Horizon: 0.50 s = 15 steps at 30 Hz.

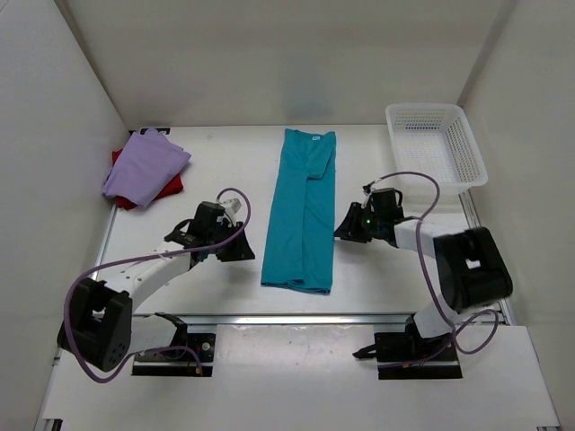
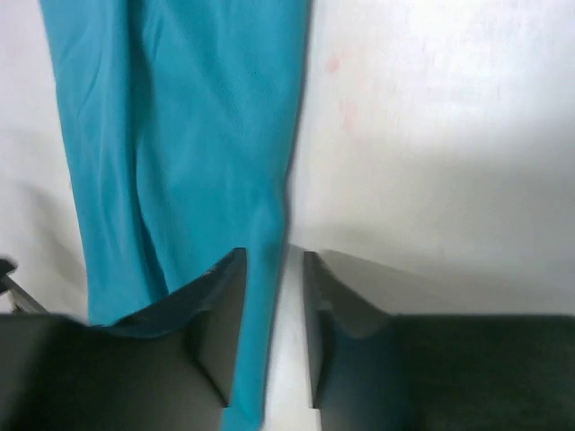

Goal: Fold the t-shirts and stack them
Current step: Rotate the tshirt 90 degrees, then grab the bottom of the folded rectangular tshirt with both arms

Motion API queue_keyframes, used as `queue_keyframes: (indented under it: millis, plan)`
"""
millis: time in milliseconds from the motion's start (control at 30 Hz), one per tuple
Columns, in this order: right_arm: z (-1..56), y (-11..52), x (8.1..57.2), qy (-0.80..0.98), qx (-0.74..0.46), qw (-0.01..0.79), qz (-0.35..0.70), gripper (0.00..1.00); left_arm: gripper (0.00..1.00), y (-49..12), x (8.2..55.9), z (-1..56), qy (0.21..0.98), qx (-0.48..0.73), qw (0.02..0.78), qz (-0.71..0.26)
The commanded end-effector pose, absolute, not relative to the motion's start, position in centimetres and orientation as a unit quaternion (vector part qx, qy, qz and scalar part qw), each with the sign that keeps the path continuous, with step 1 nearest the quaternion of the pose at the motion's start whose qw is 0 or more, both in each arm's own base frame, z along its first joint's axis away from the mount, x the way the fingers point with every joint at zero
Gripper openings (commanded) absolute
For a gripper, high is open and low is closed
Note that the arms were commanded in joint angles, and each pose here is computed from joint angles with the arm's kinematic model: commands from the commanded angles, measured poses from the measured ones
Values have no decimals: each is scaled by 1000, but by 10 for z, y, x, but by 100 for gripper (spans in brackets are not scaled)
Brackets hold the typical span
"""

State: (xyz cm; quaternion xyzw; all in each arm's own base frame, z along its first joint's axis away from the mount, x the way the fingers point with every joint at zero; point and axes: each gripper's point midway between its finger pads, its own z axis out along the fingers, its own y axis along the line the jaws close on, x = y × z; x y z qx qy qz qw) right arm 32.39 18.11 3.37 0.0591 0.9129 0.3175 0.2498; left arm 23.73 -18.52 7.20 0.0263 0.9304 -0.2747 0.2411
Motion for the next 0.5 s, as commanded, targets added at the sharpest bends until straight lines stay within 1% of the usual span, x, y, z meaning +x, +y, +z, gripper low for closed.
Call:
queue_keyframes:
  millis: [0,33,67,100,200,233,267,333,467]
  plan:
    - [46,175,297,912,34,260,316,32,39,-179,214,45,946,44,211,-244]
    - [54,181,290,907,24,266,324,35,42,-180,213,43,945,42,211,-248]
    - [55,181,282,907,20,270,323,36,44,-179,208,38,947,41,198,-249]
    - [49,187,265,911,12,252,328,38,46,-181,206,35,948,42,192,-250]
    - [48,201,231,910,-5,245,335,40,53,-192,199,32,946,51,179,-266]
    - [34,195,215,922,6,222,317,39,55,-196,198,32,944,55,178,-273]
    - [38,194,213,919,8,233,316,39,57,-201,195,32,942,55,171,-283]
    - [25,190,194,925,15,224,307,39,58,-207,193,28,939,55,166,-295]
    - [19,193,175,924,18,205,322,39,55,-210,187,19,943,61,155,-288]
